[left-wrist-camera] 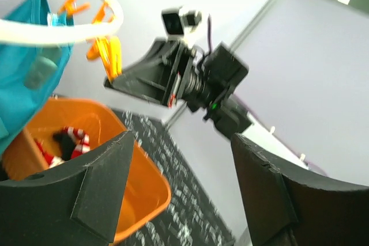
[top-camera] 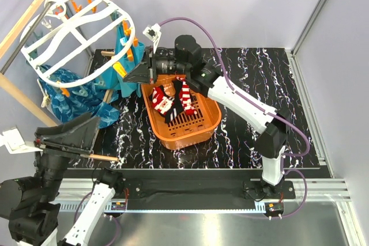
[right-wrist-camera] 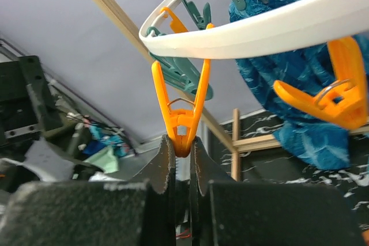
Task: Clip the socks to the hanger
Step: Open the clamp at the hanger.
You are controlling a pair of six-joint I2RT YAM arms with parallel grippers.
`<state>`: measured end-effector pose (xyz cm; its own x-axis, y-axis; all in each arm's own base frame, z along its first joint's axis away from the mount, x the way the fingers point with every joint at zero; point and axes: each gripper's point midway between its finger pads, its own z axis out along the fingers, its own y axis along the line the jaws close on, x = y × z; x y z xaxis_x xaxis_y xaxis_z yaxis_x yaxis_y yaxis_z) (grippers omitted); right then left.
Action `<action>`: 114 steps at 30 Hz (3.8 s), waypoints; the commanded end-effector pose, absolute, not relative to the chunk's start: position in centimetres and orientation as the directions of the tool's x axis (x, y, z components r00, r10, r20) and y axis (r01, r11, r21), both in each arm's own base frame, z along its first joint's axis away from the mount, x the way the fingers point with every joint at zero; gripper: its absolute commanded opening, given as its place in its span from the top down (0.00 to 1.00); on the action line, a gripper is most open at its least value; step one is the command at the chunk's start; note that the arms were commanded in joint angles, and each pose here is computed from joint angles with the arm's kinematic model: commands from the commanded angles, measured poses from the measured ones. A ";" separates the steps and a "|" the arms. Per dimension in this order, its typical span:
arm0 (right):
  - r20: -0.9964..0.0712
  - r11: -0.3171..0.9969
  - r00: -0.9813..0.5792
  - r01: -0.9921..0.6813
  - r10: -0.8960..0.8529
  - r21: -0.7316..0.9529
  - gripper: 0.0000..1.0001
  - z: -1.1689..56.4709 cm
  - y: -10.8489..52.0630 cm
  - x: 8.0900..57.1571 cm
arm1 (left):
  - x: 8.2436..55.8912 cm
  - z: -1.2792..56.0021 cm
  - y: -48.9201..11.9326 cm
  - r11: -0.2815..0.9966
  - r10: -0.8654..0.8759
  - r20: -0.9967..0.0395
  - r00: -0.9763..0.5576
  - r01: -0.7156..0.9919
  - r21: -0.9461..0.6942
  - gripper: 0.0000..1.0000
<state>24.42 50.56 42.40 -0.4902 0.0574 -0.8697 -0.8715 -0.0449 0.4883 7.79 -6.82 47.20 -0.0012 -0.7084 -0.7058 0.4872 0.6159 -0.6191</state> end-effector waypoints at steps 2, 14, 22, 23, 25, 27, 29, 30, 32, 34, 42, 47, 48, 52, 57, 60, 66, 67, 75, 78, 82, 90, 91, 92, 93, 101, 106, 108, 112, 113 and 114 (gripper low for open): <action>-0.810 -0.249 -0.586 -0.782 -0.017 0.571 1.00 46.3 49.2 20.4 | 9.4 52.1 -6.0 0.564 -0.787 -0.608 0.102 0.521 -0.641 0.27; -0.679 -0.283 -0.715 -0.626 -0.163 0.727 1.00 46.9 48.7 18.7 | 14.7 52.3 -9.0 0.420 -0.853 -0.520 -0.048 0.530 -0.737 0.26; -0.665 -0.317 -0.729 -0.600 -0.163 0.735 1.00 47.7 48.4 18.2 | 17.0 50.6 -9.8 0.300 -0.901 -0.393 -0.182 0.392 -0.870 0.36; -0.665 -0.317 -0.729 -0.600 -0.161 0.735 1.00 47.8 48.3 18.3 | 17.3 50.3 -9.8 0.305 -0.900 -0.392 -0.188 0.370 -0.878 0.37; -0.666 -0.322 -0.728 -0.599 -0.161 0.733 1.00 48.0 48.2 18.1 | 17.8 50.1 -9.6 0.329 -0.896 -0.404 -0.184 0.336 -0.883 0.38; -0.659 -0.327 -0.734 -0.589 -0.166 0.739 1.00 48.1 48.1 18.0 | 18.1 50.2 -9.5 0.335 -0.897 -0.407 -0.172 0.335 -0.881 0.37; -0.660 -0.338 -0.731 -0.586 -0.171 0.737 1.00 48.3 48.0 17.8 | 18.5 50.4 -9.3 0.346 -0.899 -0.413 -0.148 0.340 -0.874 0.36; -0.660 -0.336 -0.732 -0.586 -0.172 0.737 1.00 48.3 48.0 17.8 | 18.7 50.4 -9.3 0.346 -0.899 -0.413 -0.145 0.346 -0.872 0.36; -0.655 -0.334 -0.735 -0.581 -0.177 0.742 1.00 48.0 48.0 17.9 | 19.2 50.0 -9.5 0.344 -0.900 -0.410 -0.148 0.338 -0.876 0.35; -0.651 -0.341 -0.738 -0.574 -0.179 0.744 1.00 48.1 47.9 17.7 | 19.5 50.0 -9.6 0.336 -0.903 -0.403 -0.150 0.338 -0.879 0.35; -0.653 -0.345 -0.736 -0.575 -0.178 0.742 1.00 48.2 47.5 17.6 | 21.0 50.4 -9.5 0.341 -0.908 -0.400 -0.127 0.332 -0.880 0.33; -0.655 -0.353 -0.733 -0.572 -0.186 0.741 1.00 48.4 47.3 17.3 | 21.2 50.0 -9.5 0.353 -0.904 -0.408 -0.129 0.312 -0.882 0.34; -0.657 -0.355 -0.731 -0.573 -0.185 0.738 1.00 48.4 47.2 17.2 | 21.3 49.9 -9.5 0.361 -0.901 -0.413 -0.130 0.300 -0.883 0.34; -0.659 -0.352 -0.731 -0.578 -0.179 0.737 1.00 48.5 46.9 17.4 | 20.8 49.2 -9.4 0.388 -0.888 -0.438 -0.141 0.283 -0.877 0.34; -0.661 -0.344 -0.732 -0.585 -0.165 0.734 1.00 48.8 46.7 17.8 | 20.2 47.6 -8.9 0.404 -0.885 -0.445 -0.140 0.245 -0.881 0.34; -0.660 -0.342 -0.733 -0.584 -0.167 0.736 1.00 48.6 46.7 18.0 | 19.8 47.3 -8.9 0.407 -0.882 -0.449 -0.142 0.251 -0.878 0.34; -0.665 -0.349 -0.729 -0.588 -0.162 0.730 1.00 49.3 46.5 17.7 | 20.4 47.5 -9.1 0.402 -0.884 -0.446 -0.137 0.262 -0.877 0.32; -0.667 -0.350 -0.728 -0.590 -0.159 0.728 1.00 49.4 46.4 17.8 | 20.6 47.7 -9.2 0.398 -0.885 -0.446 -0.137 0.275 -0.875 0.30; -0.665 -0.356 -0.726 -0.583 -0.176 0.731 1.00 49.5 45.9 17.1 | 22.0 49.3 -10.4 0.419 -0.863 -0.491 -0.119 0.375 -0.827 0.24; -0.666 -0.358 -0.724 -0.582 -0.182 0.730 1.00 49.5 45.9 17.0 | 22.1 49.3 -10.1 0.418 -0.869 -0.485 -0.100 0.380 -0.825 0.25; -0.665 -0.360 -0.723 -0.580 -0.187 0.731 1.00 49.3 46.0 17.0 | 22.3 49.5 -10.6 0.408 -0.867 -0.486 -0.109 0.402 -0.819 0.29; -0.661 -0.364 -0.727 -0.573 -0.188 0.734 1.00 49.1 46.3 17.3 | 21.8 50.1 -10.0 0.393 -0.883 -0.467 -0.049 0.466 -0.793 0.33; -0.660 -0.363 -0.728 -0.573 -0.188 0.735 1.00 49.0 46.3 17.4 | 21.8 50.1 -10.0 0.398 -0.882 -0.470 -0.043 0.466 -0.790 0.33; -0.660 -0.363 -0.727 -0.572 -0.189 0.735 1.00 49.0 46.4 17.4 | 22.1 49.9 -9.7 0.404 -0.884 -0.466 -0.031 0.452 -0.796 0.33; -0.659 -0.363 -0.727 -0.572 -0.191 0.736 1.00 49.0 46.3 17.4 | 22.2 49.9 -9.8 0.406 -0.882 -0.470 -0.035 0.448 -0.796 0.33; -0.670 -0.333 -0.721 -0.597 -0.177 0.730 1.00 48.6 46.7 18.2 | 19.3 49.4 -10.2 0.501 -0.804 -0.595 -0.016 0.521 -0.691 0.28; -0.673 -0.305 -0.720 -0.611 -0.170 0.731 1.00 48.0 47.0 18.7 | 15.1 50.3 -8.9 0.544 -0.777 -0.626 0.060 0.564 -0.621 0.28; -0.669 -0.299 -0.723 -0.609 -0.170 0.735 1.00 47.8 47.0 19.0 | 13.9 51.2 -9.1 0.539 -0.768 -0.638 0.049 0.586 -0.605 0.28; -0.671 -0.299 -0.723 -0.611 -0.166 0.733 1.00 47.8 47.1 19.1 | 13.8 52.8 -10.0 0.491 -0.779 -0.626 -0.017 0.604 -0.628 0.29; -0.670 -0.301 -0.723 -0.610 -0.167 0.733 1.00 47.9 47.1 19.0 | 15.4 52.0 -10.5 0.495 -0.773 -0.631 -0.064 0.560 -0.664 0.29; -0.668 -0.300 -0.725 -0.608 -0.167 0.735 1.00 48.0 47.1 19.1 | 15.3 53.2 -10.2 0.492 -0.783 -0.619 -0.061 0.549 -0.676 0.29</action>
<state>20.88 48.59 45.35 -0.7628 -0.1509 -0.6287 -0.5888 -0.2396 0.7719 13.48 -9.07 52.92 0.0200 -0.7986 -0.6015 0.5871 0.4964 -0.6394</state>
